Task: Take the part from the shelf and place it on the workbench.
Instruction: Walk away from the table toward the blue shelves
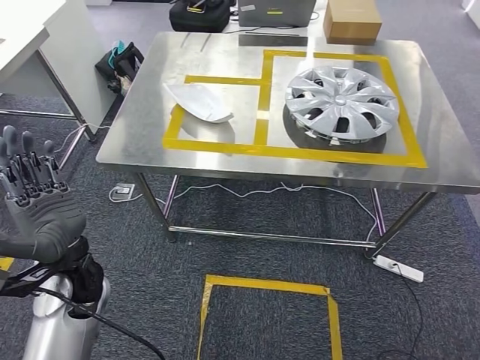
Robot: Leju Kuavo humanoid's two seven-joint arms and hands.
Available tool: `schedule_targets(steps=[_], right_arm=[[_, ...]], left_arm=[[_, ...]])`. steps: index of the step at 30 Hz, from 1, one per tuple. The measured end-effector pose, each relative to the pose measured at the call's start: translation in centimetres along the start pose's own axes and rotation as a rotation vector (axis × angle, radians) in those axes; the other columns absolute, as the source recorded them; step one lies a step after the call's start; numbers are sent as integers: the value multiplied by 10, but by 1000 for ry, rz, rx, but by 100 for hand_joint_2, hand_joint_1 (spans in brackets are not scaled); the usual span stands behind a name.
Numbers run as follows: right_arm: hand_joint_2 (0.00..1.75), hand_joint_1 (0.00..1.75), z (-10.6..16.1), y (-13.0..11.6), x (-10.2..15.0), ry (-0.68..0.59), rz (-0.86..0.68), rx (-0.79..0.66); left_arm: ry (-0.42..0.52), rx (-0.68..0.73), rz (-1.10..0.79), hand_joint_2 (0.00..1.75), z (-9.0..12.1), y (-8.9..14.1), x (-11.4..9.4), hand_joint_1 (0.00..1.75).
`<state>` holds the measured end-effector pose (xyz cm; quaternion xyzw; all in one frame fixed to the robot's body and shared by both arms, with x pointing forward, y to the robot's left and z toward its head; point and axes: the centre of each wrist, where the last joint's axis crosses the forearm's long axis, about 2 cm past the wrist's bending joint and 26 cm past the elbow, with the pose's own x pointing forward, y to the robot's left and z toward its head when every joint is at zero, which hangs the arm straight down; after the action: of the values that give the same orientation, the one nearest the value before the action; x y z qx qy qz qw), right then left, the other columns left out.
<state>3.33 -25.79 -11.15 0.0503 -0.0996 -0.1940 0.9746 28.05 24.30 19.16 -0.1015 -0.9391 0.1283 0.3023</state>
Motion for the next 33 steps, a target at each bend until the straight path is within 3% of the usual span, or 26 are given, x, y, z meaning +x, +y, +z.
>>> schedule_targets(steps=[22, 33], right_arm=[[0, 0, 0, 6, -4, -3, -3, 14], [0, 0, 0, 13, -4, -3, -3, 15]], left_arm=[[-4, 59, -64, 0, -1, 5, 0, 0], [-43, 219, -218, 0, -10, 0, 2, 0]])
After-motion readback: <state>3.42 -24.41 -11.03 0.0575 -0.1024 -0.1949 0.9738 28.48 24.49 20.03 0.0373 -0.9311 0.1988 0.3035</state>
